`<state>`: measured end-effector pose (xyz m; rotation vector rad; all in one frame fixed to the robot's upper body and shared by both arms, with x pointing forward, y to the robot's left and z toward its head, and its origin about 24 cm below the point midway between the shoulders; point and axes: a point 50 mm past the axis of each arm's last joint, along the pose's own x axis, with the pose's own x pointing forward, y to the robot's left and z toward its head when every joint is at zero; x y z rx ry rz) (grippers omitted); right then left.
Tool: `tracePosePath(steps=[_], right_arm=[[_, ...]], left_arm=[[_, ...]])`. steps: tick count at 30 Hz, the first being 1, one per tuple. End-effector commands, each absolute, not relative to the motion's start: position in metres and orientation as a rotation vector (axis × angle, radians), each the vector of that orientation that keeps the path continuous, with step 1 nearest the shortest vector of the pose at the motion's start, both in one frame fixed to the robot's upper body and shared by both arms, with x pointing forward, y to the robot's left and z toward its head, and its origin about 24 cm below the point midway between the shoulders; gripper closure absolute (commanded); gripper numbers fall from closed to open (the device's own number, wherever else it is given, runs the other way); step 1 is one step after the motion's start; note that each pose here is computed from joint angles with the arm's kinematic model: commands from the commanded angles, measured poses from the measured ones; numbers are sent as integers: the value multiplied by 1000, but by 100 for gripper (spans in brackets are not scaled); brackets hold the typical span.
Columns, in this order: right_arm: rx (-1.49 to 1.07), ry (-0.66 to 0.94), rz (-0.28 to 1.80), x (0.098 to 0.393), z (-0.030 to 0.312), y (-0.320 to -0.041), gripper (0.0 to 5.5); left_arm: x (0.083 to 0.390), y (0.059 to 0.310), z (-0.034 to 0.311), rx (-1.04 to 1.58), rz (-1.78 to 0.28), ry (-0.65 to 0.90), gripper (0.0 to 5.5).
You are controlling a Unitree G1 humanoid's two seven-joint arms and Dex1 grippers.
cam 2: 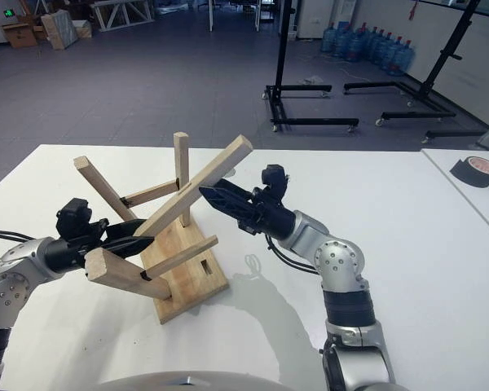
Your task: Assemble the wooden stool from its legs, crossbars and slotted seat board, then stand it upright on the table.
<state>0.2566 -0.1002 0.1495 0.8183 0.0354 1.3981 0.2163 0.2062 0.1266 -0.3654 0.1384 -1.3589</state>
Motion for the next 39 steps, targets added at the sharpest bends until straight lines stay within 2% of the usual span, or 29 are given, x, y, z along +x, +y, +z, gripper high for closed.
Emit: tracePosePath(steps=[1, 10, 18, 19, 23, 26, 28, 30, 33, 39], right_arm=[[788, 31, 1429, 257, 154, -97, 193], [775, 19, 1475, 253, 155, -99, 341], [750, 1, 1470, 254, 156, -98, 344], [749, -6, 1464, 255, 157, -98, 344], [740, -66, 1408, 260, 160, -104, 345], [696, -137, 1331, 267, 165, -118, 345], [668, -161, 1292, 269, 168, -128, 345], [596, -162, 1246, 271, 168, -141, 345], [452, -88, 1162, 274, 155, -155, 345], [172, 30, 1093, 265, 120, -161, 345]], left_arm=[[215, 200, 123, -350, -1398, 162, 347], [219, 200, 125, -348, -1377, 149, 347], [222, 201, 124, -347, -1352, 155, 347], [223, 201, 124, -349, -1340, 149, 311], [229, 206, 126, -329, -1253, 124, 254], [227, 224, 125, -240, -1165, 147, 209], [223, 233, 125, -214, -1126, 158, 181], [216, 241, 123, -190, -1085, 177, 179], [206, 251, 108, -178, -981, 249, 179], [193, 259, 58, -58, -796, 482, 179]])
